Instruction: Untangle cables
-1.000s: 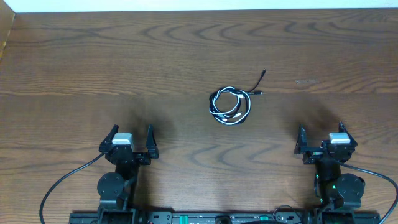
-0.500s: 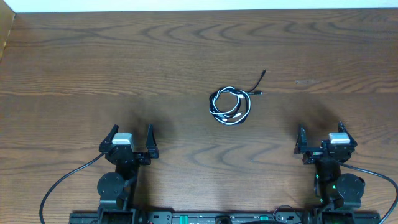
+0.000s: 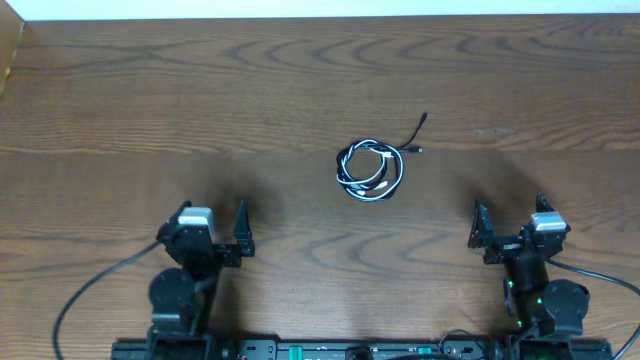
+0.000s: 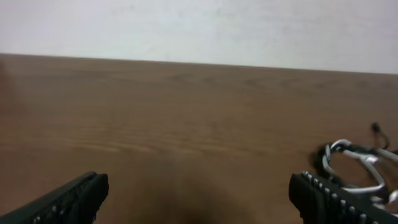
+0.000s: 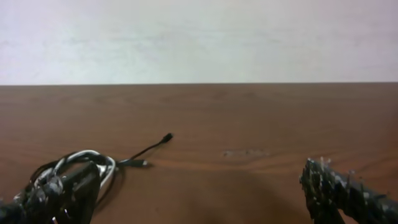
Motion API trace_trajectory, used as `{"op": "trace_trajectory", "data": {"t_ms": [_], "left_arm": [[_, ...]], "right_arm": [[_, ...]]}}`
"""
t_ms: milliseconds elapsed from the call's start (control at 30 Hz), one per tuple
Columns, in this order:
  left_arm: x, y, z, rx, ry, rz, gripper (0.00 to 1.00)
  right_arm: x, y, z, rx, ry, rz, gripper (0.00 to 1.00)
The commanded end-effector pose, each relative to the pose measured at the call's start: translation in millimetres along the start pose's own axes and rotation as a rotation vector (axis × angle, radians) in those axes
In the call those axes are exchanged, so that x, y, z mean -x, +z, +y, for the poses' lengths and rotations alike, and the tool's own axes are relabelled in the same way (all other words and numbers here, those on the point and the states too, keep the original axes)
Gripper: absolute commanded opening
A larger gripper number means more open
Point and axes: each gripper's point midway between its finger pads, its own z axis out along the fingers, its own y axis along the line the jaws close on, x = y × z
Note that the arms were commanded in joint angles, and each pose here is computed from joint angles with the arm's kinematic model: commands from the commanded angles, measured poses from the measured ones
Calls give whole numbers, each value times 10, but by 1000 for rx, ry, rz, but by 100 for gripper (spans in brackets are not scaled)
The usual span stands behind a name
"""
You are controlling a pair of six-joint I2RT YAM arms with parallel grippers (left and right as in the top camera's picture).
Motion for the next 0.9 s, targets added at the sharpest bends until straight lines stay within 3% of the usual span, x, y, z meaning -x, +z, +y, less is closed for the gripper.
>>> {"op": "trace_trajectory", "data": {"t_ms": [0,267,533,733,767,867], "left_arm": [[602,-84,-109,-34,-13,1,98],[1232,58,-425,-176,-77,166,98],[1444,355,-646,-236,-96,401,98],[1206,814,-931,-286,-57,683,98],[971,1082,-1041,-309,-56,751,98],[725,1338,-1128,-334,-86,806,98]], "right_arm": [[364,-43,95,35,19,-7,99],[840,103,252,106,48,169,99],[1200,355,405,178,120,437,99],[1406,566,599,299,168,539,99],[1396,681,594,306,171,536,99],[1339,690,702,358,266,578,99]]}}
